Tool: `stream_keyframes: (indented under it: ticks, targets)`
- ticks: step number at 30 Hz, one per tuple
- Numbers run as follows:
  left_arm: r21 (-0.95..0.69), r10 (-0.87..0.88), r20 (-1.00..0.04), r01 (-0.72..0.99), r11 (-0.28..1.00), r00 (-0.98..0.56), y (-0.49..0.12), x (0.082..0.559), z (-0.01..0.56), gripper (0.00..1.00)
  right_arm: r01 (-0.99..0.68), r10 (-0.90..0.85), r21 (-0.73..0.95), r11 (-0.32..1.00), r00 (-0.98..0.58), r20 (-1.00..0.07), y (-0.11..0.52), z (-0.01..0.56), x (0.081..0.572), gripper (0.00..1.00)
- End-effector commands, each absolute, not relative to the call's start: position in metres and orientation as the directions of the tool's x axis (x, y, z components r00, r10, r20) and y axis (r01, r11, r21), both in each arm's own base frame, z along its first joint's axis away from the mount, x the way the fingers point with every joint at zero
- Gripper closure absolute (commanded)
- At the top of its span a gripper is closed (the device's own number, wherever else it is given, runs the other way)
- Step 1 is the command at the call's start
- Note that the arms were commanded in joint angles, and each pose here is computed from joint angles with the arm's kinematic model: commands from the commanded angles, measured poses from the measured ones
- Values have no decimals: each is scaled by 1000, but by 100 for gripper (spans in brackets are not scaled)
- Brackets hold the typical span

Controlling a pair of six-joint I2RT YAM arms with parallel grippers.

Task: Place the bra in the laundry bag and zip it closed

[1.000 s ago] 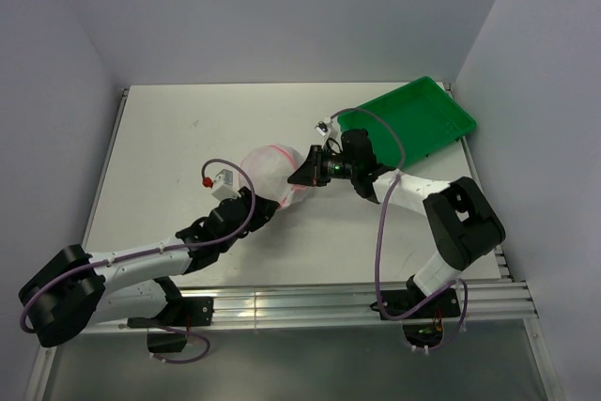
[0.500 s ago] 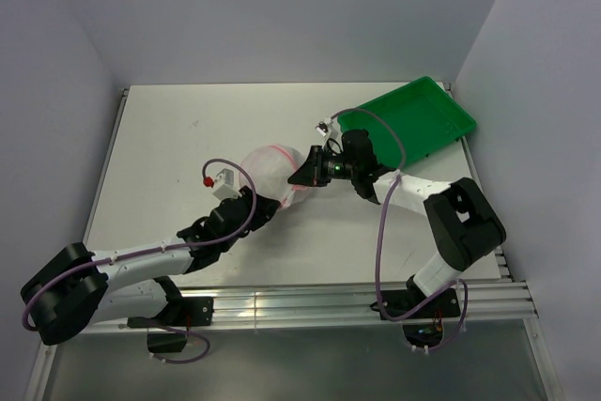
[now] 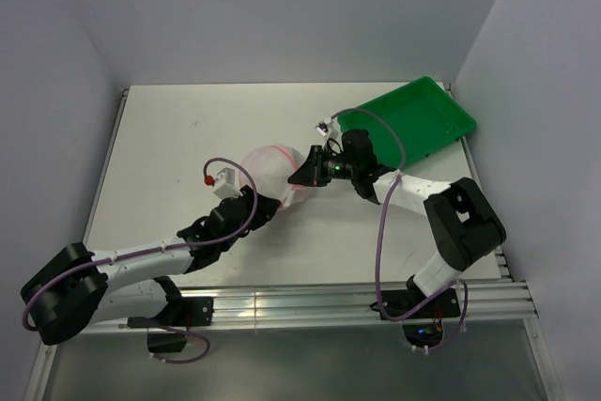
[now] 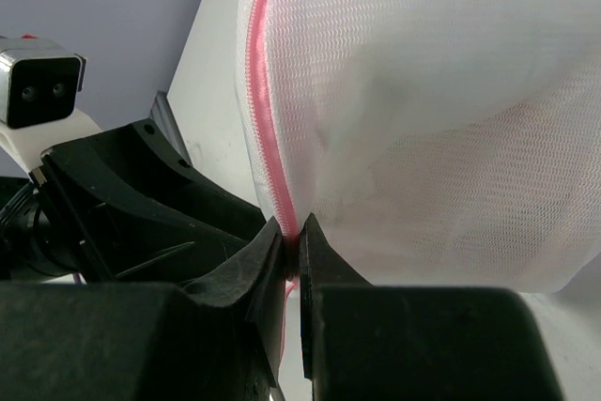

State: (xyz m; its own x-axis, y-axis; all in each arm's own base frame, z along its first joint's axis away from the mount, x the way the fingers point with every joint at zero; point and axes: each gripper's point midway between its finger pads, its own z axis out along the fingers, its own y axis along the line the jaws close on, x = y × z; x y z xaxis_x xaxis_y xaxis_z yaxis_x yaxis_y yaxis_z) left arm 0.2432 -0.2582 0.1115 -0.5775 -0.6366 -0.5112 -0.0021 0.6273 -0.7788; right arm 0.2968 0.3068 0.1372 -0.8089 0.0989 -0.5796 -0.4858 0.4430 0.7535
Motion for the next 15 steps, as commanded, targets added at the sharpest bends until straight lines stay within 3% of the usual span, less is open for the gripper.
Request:
stream_keyframes:
  ticks: [1, 15]
  targets:
    - [-781, -636, -541, 49, 622, -550, -267, 251, 138, 60, -536, 113, 738, 409, -773, -624, 309, 158, 297, 99]
    - [-786, -641, -533, 44, 616, -552, -271, 254, 135, 80, -536, 113, 739, 408, -774, -624, 309, 158, 295, 99]
